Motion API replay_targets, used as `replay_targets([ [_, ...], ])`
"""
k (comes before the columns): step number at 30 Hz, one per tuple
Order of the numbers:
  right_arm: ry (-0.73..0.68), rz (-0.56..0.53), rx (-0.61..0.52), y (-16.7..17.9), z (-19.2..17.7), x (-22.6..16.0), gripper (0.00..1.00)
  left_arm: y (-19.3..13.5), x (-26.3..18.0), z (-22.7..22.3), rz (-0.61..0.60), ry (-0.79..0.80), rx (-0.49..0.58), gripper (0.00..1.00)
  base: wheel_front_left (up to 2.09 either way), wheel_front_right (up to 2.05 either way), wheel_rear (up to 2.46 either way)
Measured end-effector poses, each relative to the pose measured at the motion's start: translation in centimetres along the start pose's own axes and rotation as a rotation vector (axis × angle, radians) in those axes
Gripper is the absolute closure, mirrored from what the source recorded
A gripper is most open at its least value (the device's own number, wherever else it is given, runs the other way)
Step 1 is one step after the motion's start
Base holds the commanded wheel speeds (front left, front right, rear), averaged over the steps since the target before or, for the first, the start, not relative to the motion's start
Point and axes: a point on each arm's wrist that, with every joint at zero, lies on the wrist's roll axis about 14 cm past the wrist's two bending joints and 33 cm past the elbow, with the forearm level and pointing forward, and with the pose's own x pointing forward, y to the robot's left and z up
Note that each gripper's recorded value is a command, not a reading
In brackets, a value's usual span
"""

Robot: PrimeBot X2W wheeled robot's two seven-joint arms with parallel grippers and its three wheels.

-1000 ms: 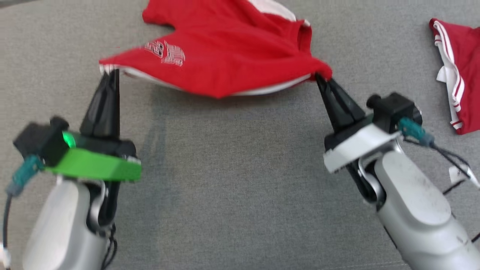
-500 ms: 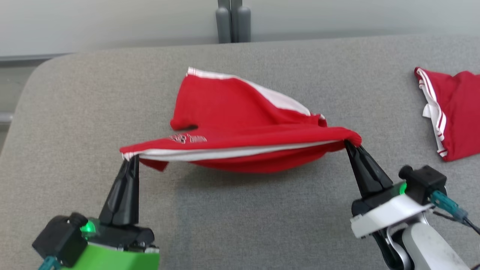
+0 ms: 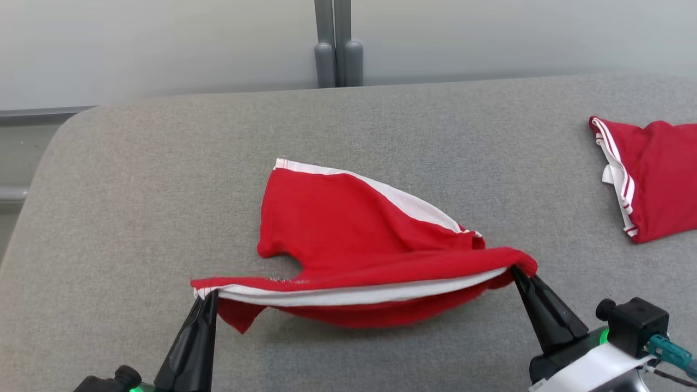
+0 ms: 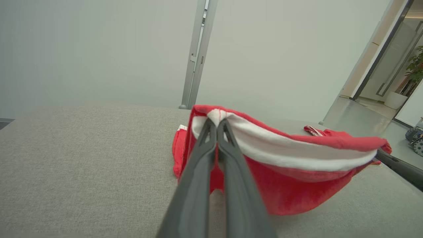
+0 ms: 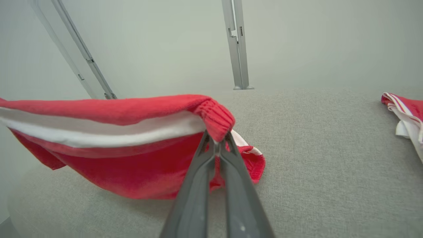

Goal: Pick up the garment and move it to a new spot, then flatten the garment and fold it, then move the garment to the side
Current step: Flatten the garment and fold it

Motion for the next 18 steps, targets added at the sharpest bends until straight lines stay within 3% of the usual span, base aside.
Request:
replay_targets([
  [9,0.143,-0.079,0.113,-1.1,-5.3,-1.0,1.00,2.6,1.4,-5.4,0.052,0.157,-0.062,1.00,0.00,0.00,0.00],
  [18,0.143,-0.138,0.171,-2.6,-7.1,1.1,1.00,4.2,7.0,-8.2,-0.005,0.233,-0.012,1.00,0.00,0.00,0.00],
])
